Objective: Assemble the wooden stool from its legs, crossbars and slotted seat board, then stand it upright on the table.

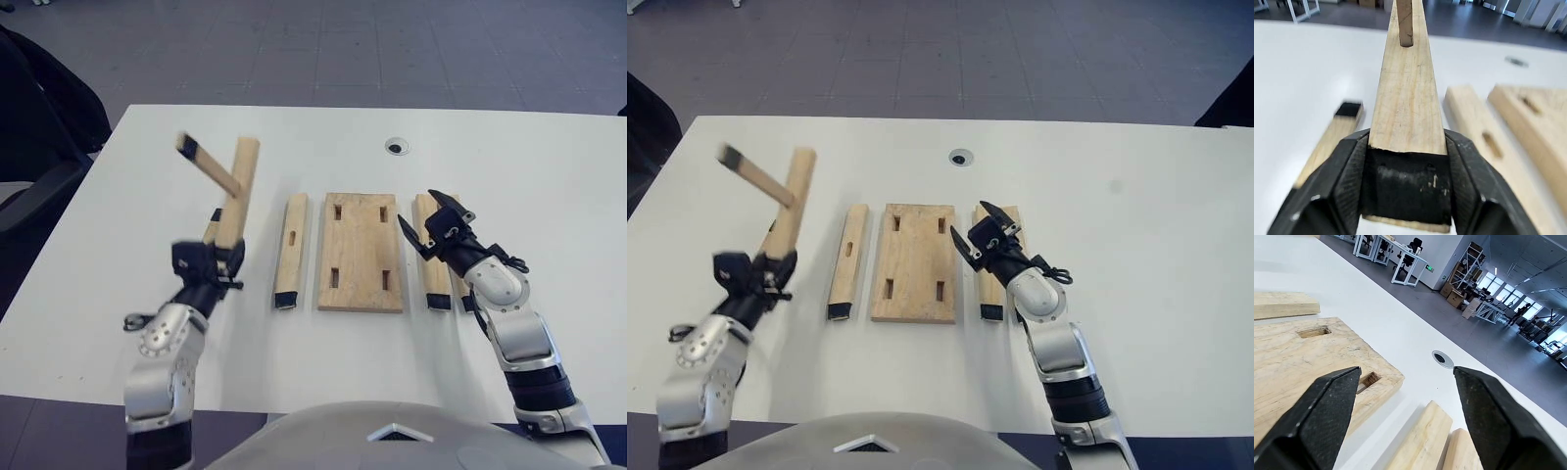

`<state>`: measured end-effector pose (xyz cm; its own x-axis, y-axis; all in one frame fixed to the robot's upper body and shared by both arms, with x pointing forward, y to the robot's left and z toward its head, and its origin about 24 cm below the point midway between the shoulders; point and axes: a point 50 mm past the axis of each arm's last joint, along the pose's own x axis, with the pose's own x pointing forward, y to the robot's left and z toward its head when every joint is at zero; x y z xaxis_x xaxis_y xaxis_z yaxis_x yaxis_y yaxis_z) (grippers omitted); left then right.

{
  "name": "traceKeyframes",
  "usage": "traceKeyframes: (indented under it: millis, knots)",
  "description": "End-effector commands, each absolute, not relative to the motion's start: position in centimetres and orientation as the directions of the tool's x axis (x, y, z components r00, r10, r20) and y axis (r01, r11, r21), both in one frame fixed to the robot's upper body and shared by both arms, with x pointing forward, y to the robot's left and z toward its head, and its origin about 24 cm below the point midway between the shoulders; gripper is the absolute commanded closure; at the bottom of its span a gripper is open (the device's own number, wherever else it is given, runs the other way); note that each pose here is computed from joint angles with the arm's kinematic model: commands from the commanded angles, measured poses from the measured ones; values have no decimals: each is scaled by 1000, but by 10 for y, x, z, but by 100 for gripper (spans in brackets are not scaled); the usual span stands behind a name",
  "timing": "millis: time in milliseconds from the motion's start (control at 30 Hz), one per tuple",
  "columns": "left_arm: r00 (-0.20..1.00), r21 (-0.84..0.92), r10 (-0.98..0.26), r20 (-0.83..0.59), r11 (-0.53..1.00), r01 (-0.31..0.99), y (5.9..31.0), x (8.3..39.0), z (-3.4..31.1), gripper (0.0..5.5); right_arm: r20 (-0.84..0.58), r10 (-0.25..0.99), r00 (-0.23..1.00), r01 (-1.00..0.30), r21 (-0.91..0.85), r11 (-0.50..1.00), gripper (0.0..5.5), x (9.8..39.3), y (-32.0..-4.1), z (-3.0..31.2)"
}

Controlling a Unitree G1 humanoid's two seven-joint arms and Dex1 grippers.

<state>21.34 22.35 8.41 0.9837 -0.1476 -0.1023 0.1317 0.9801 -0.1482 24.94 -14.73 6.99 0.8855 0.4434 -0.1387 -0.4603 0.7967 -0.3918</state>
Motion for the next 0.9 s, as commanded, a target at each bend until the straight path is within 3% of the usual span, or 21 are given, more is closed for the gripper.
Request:
traceKeyframes:
  millis: [33,100,167,367,500,600,900]
  knots:
    - [940,-338,-336,51,880,333,214,240,130,344,-151,417,896,-437,-139,888,203,265,-158,76]
    - [865,-476,-496,73,745,467,204,243,136,344,-170,516,839,-503,118,856,203,268,-155,78]
    - [771,-584,-630,88,595,553,195,240,138,344,-150,660,736,-581,361,729,203,266,-152,83]
    - [515,-734,-844,148,256,630,170,233,141,344,73,864,499,-621,726,297,119,263,-157,107]
    - [472,-789,-866,164,172,590,157,234,134,344,227,859,459,-564,821,84,46,266,-143,117]
    - [445,-806,-879,173,133,577,146,233,131,344,268,854,446,-547,837,22,4,265,-130,121]
    - [404,-827,-897,179,85,556,133,232,130,344,339,848,408,-602,798,-30,0,268,-111,138]
